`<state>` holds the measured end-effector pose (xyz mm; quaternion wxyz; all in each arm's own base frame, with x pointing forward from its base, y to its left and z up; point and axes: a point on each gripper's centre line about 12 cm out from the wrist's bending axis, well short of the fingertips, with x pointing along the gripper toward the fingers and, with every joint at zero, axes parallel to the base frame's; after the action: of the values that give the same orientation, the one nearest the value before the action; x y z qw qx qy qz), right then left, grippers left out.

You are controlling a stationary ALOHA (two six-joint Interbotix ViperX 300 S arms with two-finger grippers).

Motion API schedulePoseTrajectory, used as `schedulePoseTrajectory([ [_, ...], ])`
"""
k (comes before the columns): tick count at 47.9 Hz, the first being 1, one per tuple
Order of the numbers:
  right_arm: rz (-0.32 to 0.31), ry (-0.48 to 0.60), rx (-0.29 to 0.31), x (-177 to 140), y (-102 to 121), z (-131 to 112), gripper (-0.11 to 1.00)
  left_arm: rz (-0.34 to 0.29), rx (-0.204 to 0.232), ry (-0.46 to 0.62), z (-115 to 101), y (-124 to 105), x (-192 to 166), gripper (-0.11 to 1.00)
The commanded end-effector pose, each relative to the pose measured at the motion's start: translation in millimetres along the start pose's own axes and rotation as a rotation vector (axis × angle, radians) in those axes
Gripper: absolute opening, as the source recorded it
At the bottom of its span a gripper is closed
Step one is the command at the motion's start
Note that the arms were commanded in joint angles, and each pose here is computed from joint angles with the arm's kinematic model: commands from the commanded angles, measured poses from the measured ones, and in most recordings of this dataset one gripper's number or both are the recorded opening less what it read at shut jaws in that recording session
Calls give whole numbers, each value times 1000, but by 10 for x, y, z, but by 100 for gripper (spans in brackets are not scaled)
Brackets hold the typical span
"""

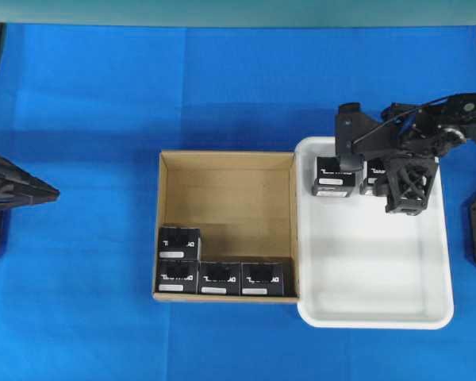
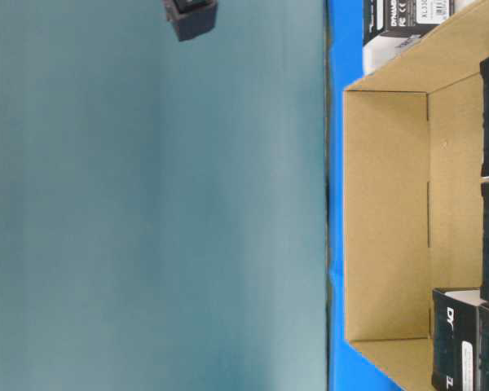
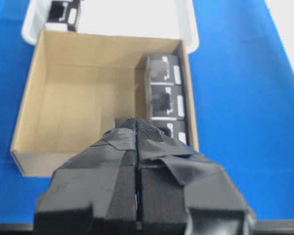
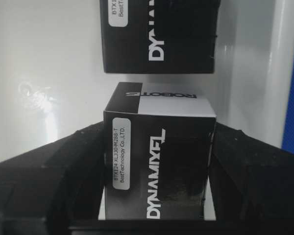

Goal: Pick the box from inside the cardboard box.

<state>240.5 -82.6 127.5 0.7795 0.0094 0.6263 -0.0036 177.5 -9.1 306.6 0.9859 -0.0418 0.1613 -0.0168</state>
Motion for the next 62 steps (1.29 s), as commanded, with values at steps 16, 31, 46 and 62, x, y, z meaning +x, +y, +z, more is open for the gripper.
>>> schedulePoseTrajectory([
  [16,-11,-22,1,92,-13,45,62,-2,0,-26,91,-8,17,-7],
  [31,-6,-11,6,116,-12,41,62,-2,1,-26,95,-9,19,-7],
  [46,-5,-14,7,96,-1,52,98,-2,1,-28,101,-9,17,-7],
  [62,-15,-92,29,-459,-3,218,96,-2,11,-26,95,-9,19,-7],
])
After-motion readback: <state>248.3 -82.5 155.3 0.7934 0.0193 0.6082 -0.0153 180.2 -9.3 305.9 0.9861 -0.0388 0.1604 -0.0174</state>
